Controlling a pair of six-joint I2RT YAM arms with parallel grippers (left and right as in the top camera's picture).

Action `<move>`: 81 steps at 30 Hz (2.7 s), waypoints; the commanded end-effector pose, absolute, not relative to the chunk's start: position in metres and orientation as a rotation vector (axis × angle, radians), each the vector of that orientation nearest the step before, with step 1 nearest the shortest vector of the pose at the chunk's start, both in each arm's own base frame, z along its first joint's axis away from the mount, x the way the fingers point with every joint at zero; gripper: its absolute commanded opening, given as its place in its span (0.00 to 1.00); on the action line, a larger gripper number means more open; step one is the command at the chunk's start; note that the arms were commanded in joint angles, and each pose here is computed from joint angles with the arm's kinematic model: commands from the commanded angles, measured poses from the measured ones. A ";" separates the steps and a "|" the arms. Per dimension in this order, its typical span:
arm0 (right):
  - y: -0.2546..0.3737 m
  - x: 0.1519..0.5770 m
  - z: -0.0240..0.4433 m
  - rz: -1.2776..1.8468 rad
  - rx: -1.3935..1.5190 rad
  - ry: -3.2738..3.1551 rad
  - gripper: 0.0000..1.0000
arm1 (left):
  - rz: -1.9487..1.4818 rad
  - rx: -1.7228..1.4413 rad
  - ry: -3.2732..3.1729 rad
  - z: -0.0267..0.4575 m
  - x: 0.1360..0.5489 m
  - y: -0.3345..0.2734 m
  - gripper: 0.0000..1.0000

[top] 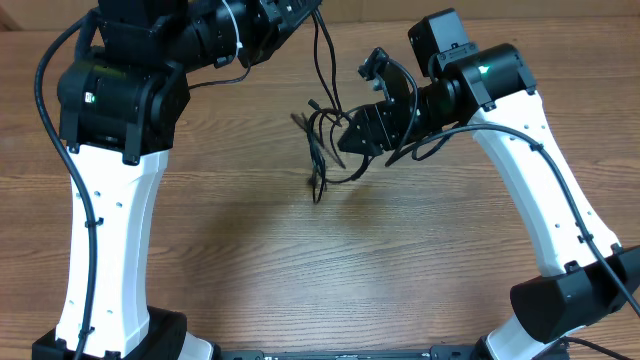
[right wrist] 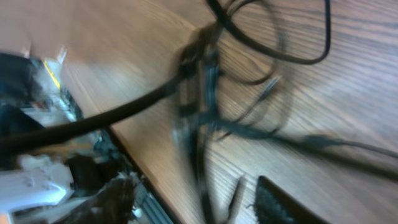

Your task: Untangle cables

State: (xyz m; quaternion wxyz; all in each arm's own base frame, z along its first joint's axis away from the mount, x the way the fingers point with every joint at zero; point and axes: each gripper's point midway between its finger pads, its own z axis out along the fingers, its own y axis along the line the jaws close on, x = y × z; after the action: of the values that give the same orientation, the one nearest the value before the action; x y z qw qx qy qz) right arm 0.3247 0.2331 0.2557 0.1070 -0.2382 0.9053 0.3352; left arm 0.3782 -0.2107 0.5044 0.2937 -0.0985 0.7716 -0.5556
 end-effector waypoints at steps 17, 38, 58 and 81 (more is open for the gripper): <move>0.101 0.361 0.193 -0.002 0.199 2.892 0.04 | -1.281 -0.660 2.077 0.468 0.400 -0.072 0.04; 0.032 0.355 0.152 -0.027 0.737 2.912 0.04 | -0.675 -1.048 1.993 0.420 0.383 0.107 0.04; 0.186 0.351 0.376 1.389 -0.181 2.395 0.04 | -0.824 -0.046 2.444 0.389 0.358 -0.100 0.96; 0.201 0.314 0.488 1.722 -0.252 2.148 0.04 | -1.007 0.821 2.420 0.329 0.350 -0.215 1.00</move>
State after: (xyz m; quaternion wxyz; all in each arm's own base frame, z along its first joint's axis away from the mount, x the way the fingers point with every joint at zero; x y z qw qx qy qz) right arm 0.3248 0.2004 0.4741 0.1879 -0.0714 0.7764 0.5973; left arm 0.3564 -0.1996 0.3225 0.1852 0.2170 0.9037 -0.3193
